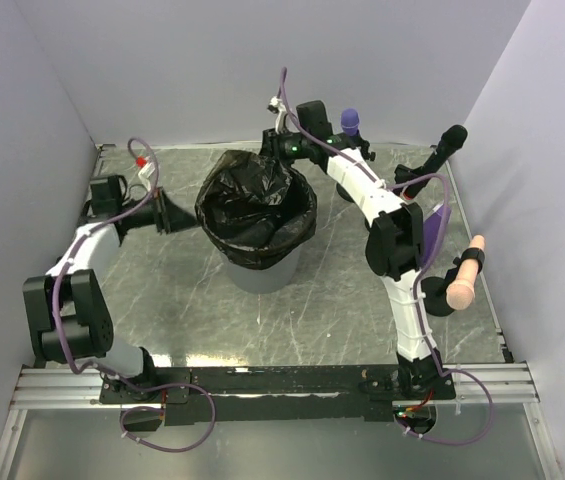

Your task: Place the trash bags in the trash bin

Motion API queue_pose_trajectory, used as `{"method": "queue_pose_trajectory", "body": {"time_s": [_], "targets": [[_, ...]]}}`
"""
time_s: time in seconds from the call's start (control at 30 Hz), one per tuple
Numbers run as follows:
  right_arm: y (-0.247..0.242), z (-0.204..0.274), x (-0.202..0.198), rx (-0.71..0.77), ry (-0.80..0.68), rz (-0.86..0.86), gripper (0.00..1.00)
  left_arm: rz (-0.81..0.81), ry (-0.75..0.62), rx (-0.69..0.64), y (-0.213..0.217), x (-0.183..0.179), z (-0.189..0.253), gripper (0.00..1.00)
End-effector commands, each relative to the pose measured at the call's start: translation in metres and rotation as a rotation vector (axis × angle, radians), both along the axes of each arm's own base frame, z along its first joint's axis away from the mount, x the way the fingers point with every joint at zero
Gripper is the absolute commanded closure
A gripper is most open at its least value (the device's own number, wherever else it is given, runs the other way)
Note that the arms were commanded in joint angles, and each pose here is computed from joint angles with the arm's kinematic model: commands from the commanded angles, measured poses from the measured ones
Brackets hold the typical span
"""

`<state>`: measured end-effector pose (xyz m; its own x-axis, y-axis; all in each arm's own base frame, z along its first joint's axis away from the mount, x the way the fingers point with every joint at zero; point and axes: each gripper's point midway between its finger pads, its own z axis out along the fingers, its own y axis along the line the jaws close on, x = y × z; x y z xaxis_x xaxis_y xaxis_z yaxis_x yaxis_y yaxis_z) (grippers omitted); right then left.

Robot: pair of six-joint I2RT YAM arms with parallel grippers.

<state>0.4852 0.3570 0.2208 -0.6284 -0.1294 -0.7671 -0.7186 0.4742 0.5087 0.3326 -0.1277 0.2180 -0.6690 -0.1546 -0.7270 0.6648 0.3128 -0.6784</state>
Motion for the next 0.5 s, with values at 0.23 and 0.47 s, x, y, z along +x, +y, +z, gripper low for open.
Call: {"method": "queue_pose_trajectory", "body": {"time_s": [0.23, 0.47], "targets": [[-0.077, 0.101, 0.047, -0.050, -0.334, -0.216, 0.27, 0.052, -0.046, -0.110, 0.068, -0.015, 0.008, 0.24], [-0.120, 0.135, 0.022, -0.144, -0.422, -0.280, 0.18, -0.037, -0.099, -0.205, 0.049, 0.023, 0.056, 0.03]]}}
